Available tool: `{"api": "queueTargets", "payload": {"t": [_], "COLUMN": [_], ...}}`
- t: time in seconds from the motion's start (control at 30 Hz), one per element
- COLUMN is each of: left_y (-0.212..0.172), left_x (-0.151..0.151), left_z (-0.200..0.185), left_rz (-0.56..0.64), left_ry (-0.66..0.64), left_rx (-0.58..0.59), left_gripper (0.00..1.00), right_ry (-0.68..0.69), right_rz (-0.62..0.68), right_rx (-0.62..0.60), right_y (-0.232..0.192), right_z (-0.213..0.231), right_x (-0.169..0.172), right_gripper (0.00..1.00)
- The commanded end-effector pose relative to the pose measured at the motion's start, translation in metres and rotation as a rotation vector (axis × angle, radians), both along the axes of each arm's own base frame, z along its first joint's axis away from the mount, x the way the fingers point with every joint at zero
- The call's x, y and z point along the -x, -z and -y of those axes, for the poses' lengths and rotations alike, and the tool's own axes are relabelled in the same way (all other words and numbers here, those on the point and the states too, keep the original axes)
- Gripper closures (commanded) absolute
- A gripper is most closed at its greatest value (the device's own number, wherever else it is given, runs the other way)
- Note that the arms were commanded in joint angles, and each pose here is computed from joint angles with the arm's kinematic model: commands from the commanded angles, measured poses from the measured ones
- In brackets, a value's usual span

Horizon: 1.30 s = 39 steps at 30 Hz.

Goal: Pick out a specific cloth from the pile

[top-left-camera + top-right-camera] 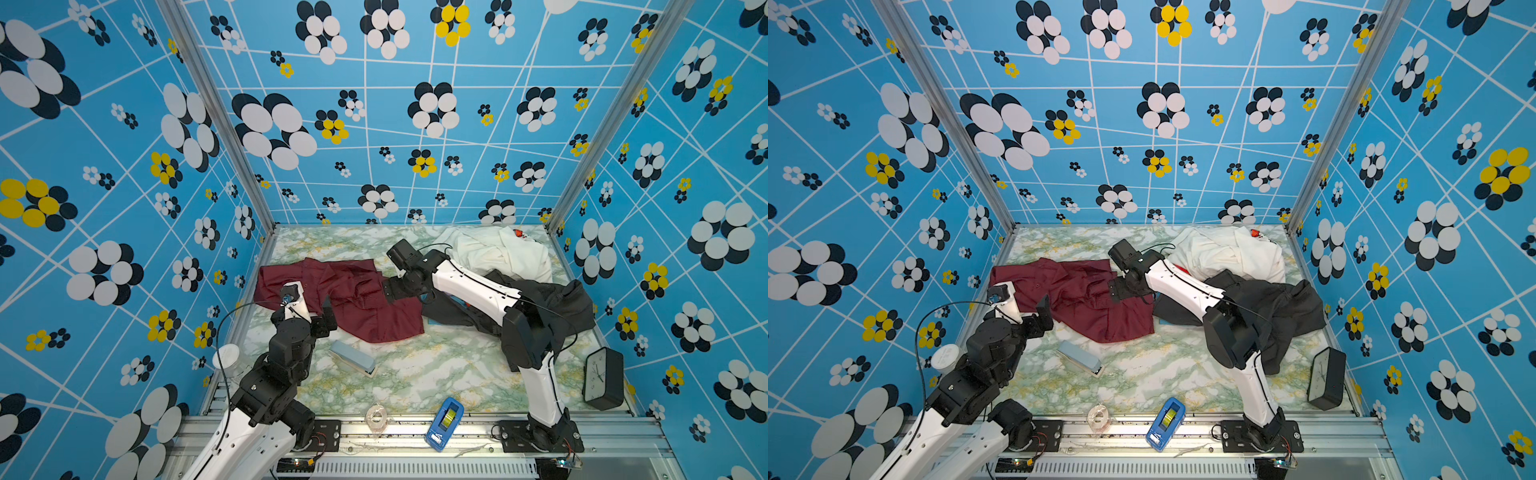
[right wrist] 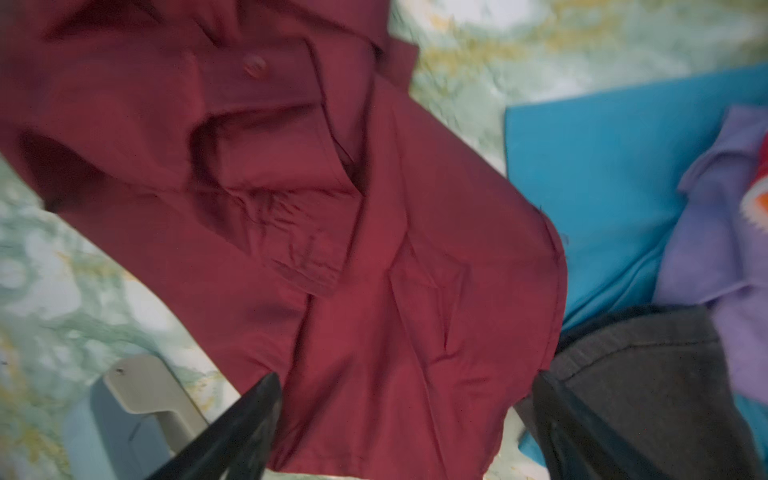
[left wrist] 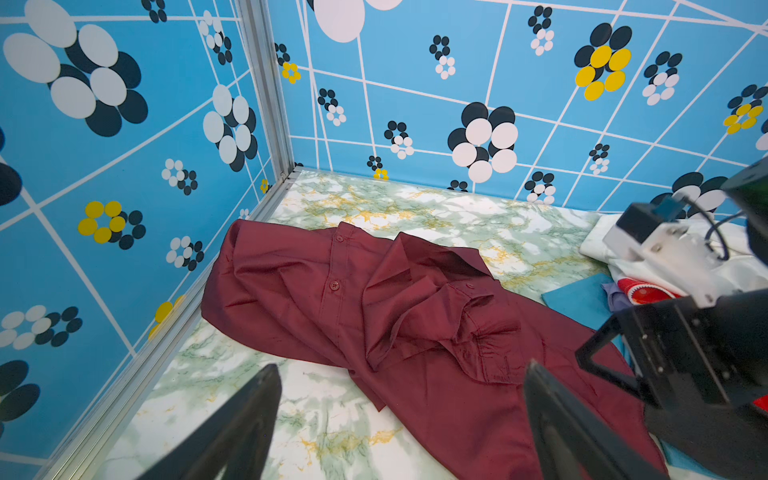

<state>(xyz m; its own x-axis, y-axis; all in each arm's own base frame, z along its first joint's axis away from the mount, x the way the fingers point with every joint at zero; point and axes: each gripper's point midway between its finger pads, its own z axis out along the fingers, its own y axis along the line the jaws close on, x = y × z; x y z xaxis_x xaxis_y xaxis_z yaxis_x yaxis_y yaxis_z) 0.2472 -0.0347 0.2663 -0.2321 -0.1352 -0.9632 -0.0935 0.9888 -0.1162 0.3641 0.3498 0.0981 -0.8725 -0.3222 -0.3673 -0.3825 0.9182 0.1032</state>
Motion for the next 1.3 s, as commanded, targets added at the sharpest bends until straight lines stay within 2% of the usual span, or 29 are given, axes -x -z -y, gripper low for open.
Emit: {"api": "queueTargets", "payload": {"t": [0.0,0.1,0.2,0.47,0.53,0.6,0.63,0.77,1.0,1.13,1.27], "left_y": [0.004,0.004,0.005,0.008,0.008,0.008,0.007,0.008,0.008,0.009,0.009], "left_x": [-0.002,-0.002,-0.002,-0.001,-0.001,-0.001,-0.001,-0.001,0.0,0.0,0.0], "left_z": [0.002,0.002,0.002,0.001,0.0,0.0,0.0,0.0,-0.001,0.0,-0.002], "left_rz": [-0.004,-0.007,-0.011,-0.015,-0.017,-0.017,-0.015,-0.015,-0.014,-0.015,-0.014], "left_ry": [0.002,0.003,0.001,-0.002,-0.005,-0.006,-0.007,-0.007,-0.007,-0.005,-0.009], "left_rx": [-0.011,-0.013,-0.016,-0.018,-0.02,-0.023,-0.023,-0.024,-0.024,-0.022,-0.023], "left_gripper": [0.08,0.08,0.08,0.08,0.08,0.08,0.08,0.08,0.08,0.08,0.08], "right_ry": [0.018,0.016,0.018,0.025,0.029,0.034,0.037,0.053,0.159,0.157,0.092], "right_rz": [-0.079,-0.119,-0.17,-0.228,-0.236,-0.23,-0.213,-0.097,0.247,0.36,0.387], "right_rx": [0.05,0.015,0.031,0.011,0.017,0.023,0.025,0.033,-0.006,-0.087,-0.279], "right_y": [0.026,0.041,0.068,0.094,0.098,0.097,0.092,0.056,-0.056,-0.103,-0.133], "right_z": [0.011,0.003,0.001,-0.004,-0.003,-0.001,0.0,0.006,0.032,0.023,-0.019], "right_x": [0.016,0.02,0.024,0.032,0.033,0.032,0.03,0.013,-0.025,-0.039,-0.048], "right_gripper": [0.04,0.05,0.09,0.4,0.54,0.88,1.0,1.0,1.0,1.0,1.0]}}
